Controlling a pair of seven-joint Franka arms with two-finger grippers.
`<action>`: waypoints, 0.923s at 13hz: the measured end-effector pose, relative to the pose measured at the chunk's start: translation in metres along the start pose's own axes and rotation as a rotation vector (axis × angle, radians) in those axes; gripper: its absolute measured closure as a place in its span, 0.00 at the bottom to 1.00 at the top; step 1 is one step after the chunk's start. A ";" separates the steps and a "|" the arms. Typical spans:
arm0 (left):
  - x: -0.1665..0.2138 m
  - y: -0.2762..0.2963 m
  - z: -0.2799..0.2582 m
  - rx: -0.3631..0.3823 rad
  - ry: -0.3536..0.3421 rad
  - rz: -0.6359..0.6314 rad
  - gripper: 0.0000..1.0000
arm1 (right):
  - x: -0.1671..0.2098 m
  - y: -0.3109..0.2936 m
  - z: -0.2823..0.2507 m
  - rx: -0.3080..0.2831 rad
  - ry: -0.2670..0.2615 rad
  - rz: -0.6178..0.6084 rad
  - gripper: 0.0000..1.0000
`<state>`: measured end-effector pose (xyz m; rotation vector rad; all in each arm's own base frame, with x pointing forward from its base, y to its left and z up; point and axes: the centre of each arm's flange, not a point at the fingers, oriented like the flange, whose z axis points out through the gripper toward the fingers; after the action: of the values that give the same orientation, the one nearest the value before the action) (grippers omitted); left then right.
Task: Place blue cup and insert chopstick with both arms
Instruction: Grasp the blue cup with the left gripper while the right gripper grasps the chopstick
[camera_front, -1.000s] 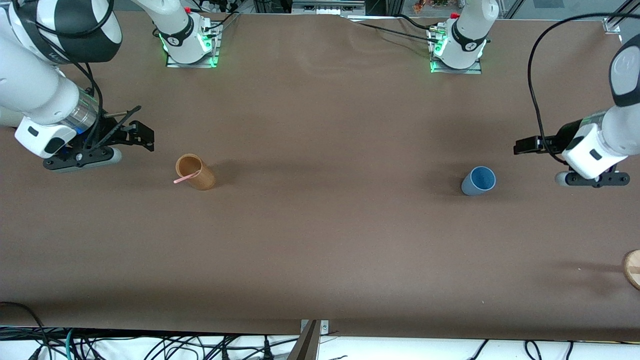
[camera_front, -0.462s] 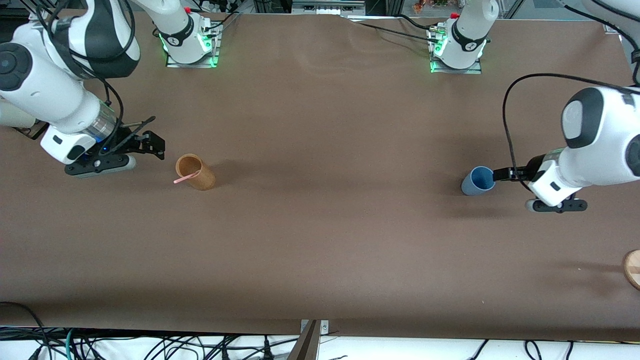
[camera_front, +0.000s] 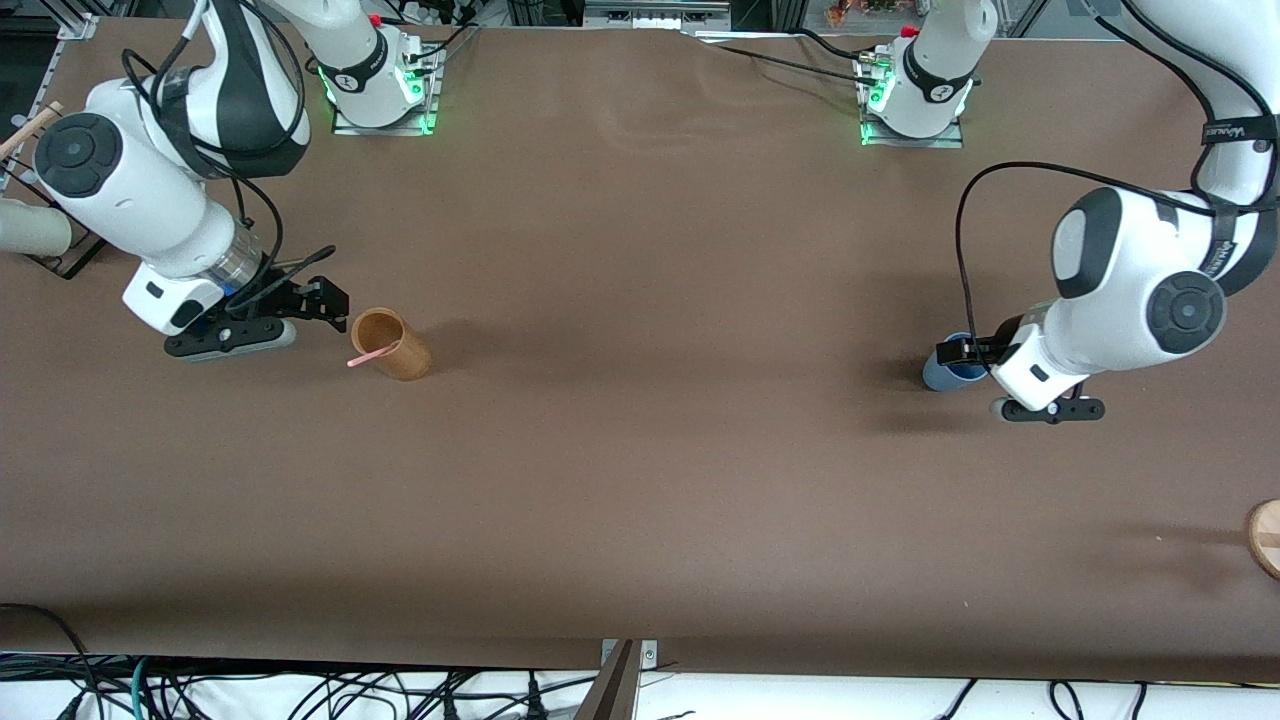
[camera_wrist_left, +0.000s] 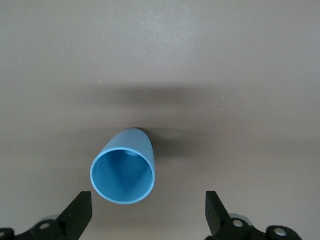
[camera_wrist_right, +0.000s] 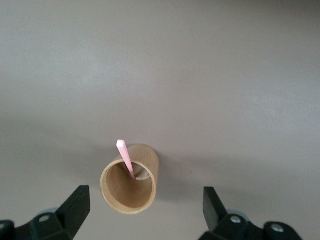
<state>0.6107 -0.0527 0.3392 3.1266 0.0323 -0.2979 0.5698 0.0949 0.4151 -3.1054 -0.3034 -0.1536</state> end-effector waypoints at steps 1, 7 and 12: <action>-0.001 0.005 0.008 0.015 0.013 0.008 0.00 | -0.002 -0.003 0.006 0.000 0.012 -0.006 0.00; -0.017 0.015 0.043 0.015 0.032 0.011 0.00 | 0.001 -0.011 0.044 -0.003 0.067 -0.018 0.04; -0.034 0.014 0.071 0.012 0.055 0.015 0.00 | 0.004 -0.021 0.078 -0.004 0.100 -0.035 0.15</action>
<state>0.5643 -0.0676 0.2757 3.1444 0.0073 -0.2132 0.5776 0.1180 0.3378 -3.0847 -0.3548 -0.3096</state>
